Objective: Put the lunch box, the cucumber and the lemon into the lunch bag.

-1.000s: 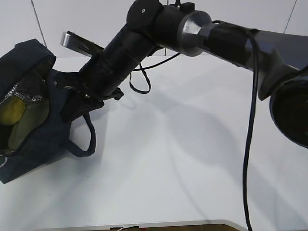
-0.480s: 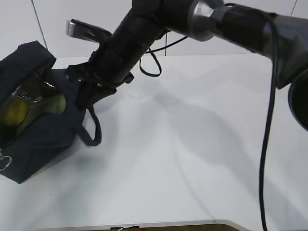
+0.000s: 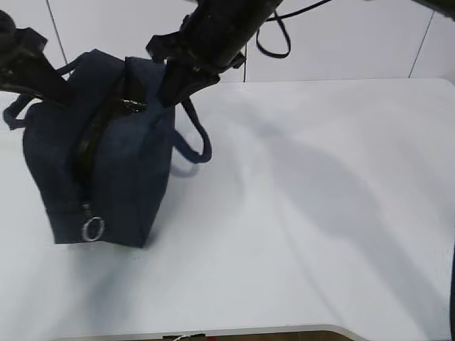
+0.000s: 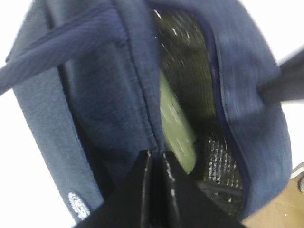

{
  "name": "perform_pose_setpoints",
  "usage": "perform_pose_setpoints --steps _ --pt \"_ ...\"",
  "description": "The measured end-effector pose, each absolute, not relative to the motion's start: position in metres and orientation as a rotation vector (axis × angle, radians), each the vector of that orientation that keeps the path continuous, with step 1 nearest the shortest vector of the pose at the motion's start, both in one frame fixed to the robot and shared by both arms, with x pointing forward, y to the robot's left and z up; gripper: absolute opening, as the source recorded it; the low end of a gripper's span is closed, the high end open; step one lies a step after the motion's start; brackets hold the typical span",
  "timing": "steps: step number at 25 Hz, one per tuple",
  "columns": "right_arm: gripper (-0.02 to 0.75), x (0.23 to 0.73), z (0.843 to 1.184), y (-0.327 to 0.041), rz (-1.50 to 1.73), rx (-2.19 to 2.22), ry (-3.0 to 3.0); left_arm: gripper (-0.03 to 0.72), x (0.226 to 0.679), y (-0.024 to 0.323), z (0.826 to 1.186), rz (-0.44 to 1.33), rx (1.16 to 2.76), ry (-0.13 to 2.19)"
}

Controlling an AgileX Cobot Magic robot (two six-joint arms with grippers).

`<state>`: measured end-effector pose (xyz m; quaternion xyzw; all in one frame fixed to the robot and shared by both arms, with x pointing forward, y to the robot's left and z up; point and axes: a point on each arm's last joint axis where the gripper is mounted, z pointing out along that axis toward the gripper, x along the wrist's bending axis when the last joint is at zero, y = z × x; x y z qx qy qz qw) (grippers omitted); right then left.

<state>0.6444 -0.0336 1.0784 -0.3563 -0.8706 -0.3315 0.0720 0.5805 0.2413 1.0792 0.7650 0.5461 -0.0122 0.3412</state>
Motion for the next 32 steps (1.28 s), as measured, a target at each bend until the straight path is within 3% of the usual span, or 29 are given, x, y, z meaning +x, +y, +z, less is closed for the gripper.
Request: perform_pose_setpoints --steps 8,14,21,32 --pt "0.010 0.645 1.122 -0.087 -1.055 -1.193 -2.688 -0.013 0.577 0.170 1.086 0.040 1.962 1.264" --pt "0.009 0.614 1.111 -0.107 -0.862 -1.175 -2.763 -0.013 0.569 0.129 1.092 0.087 1.911 1.195" --pt "0.009 0.584 1.107 -0.124 -0.809 -1.159 -2.806 -0.013 0.562 0.103 1.082 0.030 1.930 1.188" --pt "0.009 0.596 1.110 -0.141 -0.890 -1.115 -2.963 -0.013 0.567 0.078 1.056 0.034 1.926 1.236"
